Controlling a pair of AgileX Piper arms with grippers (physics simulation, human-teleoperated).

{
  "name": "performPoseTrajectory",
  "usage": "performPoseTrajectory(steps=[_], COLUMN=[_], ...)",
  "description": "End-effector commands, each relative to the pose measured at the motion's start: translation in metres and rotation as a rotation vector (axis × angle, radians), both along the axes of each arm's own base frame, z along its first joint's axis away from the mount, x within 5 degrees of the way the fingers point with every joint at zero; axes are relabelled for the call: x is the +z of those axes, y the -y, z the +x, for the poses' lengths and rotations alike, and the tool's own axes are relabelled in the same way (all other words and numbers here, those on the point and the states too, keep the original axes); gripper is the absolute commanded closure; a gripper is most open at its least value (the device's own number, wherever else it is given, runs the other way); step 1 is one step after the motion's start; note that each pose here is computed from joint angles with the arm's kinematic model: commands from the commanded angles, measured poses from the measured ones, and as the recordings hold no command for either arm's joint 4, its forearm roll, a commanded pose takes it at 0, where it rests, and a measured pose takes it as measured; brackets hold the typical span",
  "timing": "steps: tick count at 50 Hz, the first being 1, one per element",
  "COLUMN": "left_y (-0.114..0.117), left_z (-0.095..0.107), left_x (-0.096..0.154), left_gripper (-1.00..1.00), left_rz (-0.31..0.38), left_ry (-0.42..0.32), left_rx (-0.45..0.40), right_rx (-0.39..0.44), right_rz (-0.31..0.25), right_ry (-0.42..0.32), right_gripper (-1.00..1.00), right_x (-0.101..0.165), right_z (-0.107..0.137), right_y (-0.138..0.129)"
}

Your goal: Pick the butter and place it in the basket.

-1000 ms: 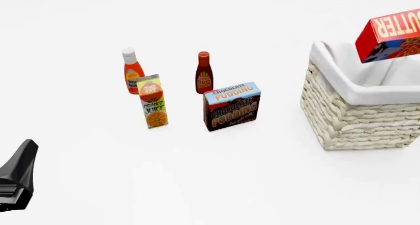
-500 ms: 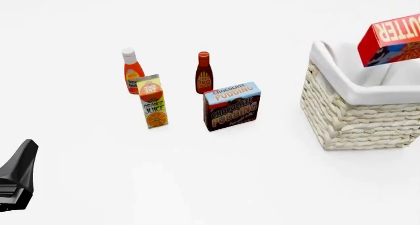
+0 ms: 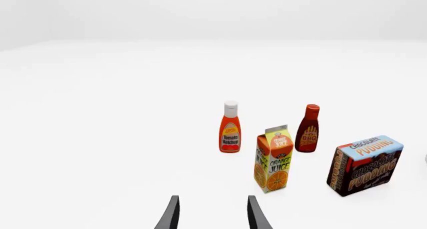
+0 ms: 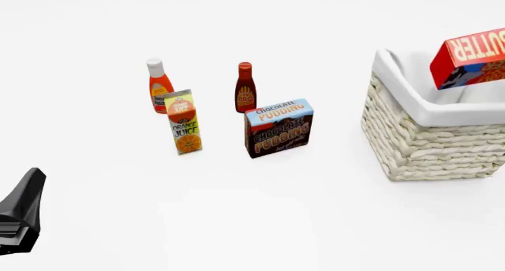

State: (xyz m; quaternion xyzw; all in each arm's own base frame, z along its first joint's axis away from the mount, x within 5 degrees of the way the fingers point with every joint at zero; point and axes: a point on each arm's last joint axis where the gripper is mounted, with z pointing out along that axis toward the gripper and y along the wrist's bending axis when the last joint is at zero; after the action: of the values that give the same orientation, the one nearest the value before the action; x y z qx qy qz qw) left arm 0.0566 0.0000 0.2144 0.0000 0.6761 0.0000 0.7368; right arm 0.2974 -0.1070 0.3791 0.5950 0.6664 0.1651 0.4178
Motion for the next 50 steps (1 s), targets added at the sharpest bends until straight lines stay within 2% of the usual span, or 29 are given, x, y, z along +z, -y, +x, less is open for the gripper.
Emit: performPoseTrajectory(steps=[1, 50], left_y=[0.000, 0.000], left_z=[0.000, 0.000], left_x=[0.000, 0.000], left_gripper=[-1.00, -1.00], left_rz=[0.000, 0.000], left_ry=[0.000, 0.000], left_rx=[0.000, 0.000], right_rx=[-0.016, -0.028], right_rz=[0.014, 0.020], right_ry=[0.025, 0.004], right_gripper=[1.00, 1.00], right_x=[0.000, -0.019], right_z=[0.001, 0.017], right_y=[0.003, 0.013])
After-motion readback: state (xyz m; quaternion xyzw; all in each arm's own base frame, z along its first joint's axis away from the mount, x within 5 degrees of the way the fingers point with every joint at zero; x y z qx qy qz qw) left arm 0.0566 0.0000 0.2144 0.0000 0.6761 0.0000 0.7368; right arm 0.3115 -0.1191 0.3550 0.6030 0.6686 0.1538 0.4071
